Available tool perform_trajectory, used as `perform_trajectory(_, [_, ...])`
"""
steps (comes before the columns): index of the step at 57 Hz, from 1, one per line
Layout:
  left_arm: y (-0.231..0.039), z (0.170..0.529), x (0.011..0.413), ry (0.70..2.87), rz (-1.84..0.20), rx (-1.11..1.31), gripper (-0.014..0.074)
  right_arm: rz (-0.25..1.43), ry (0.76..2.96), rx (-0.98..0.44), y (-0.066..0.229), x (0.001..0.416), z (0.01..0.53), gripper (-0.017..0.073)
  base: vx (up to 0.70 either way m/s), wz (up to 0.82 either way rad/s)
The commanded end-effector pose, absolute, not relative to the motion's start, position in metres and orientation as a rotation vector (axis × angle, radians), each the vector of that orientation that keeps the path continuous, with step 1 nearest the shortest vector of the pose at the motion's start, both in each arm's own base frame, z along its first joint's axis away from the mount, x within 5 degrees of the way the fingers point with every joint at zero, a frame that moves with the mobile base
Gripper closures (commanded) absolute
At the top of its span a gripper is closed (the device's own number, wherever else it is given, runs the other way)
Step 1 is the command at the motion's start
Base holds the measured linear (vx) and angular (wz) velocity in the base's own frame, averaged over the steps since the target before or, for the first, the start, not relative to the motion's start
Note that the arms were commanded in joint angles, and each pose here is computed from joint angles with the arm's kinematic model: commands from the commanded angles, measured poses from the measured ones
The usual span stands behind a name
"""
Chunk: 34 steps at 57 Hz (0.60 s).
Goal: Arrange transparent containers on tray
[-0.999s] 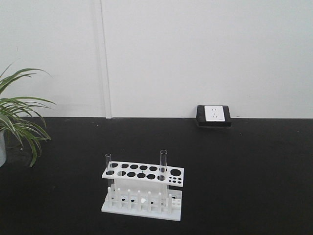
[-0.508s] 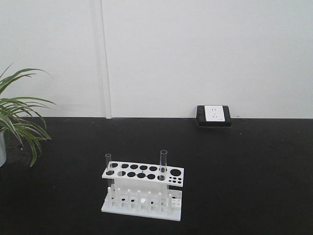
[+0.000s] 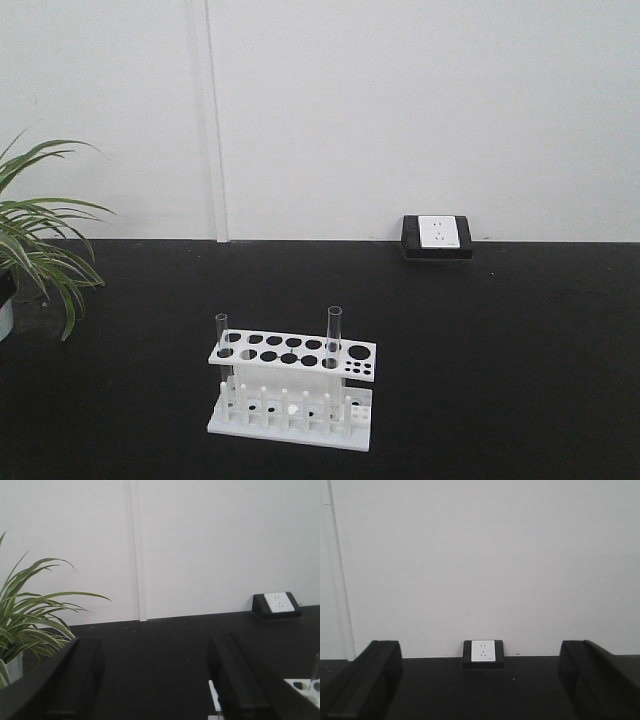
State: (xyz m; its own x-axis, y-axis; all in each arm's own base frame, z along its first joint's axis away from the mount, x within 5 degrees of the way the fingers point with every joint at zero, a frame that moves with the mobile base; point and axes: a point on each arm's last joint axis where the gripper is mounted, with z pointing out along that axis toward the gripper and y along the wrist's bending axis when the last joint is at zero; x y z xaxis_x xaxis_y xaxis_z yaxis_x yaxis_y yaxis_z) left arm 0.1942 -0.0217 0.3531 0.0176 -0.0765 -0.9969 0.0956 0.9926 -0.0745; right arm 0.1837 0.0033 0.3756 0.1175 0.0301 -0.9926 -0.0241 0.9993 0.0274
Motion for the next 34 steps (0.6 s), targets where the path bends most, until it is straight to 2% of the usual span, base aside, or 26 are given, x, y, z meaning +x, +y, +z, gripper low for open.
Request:
perform_trajectory(1, [-0.019,0.371,0.193,1.399,-0.146,-0.029,0.0029,0.046,1.343,0.012,0.003,0.181,0.395,-0.0099,0.00,0.00])
perform_trajectory(15, [-0.027,0.328,0.190,1.336,-0.106,0.088,0.0029,0.025,1.378,-0.005,0.003,0.181,0.392,-0.0001,0.00,0.00])
perform_trajectory(23, [-0.038,0.300,0.200,1.395,-0.210,0.126,0.0029,0.024,1.376,-0.007,0.003,0.181,0.392,0.0029,0.00,0.00])
perform_trajectory(34, [-0.051,0.279,0.234,1.420,-0.340,0.119,0.0029,0.024,1.376,-0.007,0.003,0.181,0.392,0.0037,0.00,0.00])
